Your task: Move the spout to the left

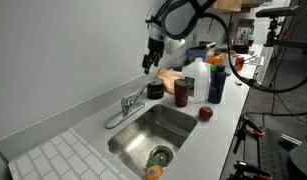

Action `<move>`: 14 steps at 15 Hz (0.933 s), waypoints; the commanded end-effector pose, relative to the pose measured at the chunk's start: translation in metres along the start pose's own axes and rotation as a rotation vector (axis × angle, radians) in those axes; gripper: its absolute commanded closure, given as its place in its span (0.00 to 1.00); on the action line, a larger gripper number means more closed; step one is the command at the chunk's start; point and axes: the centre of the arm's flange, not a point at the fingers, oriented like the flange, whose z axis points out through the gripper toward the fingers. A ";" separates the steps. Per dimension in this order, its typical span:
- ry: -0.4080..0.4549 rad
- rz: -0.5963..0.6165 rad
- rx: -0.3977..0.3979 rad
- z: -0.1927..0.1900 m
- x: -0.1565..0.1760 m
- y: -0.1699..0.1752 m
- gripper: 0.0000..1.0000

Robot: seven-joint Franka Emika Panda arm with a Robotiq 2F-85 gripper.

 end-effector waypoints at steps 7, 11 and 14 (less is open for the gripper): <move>0.036 0.045 -0.021 0.084 0.059 0.017 0.00; 0.049 0.062 -0.037 0.114 0.068 0.019 0.00; 0.040 0.058 -0.055 0.131 0.067 0.019 0.00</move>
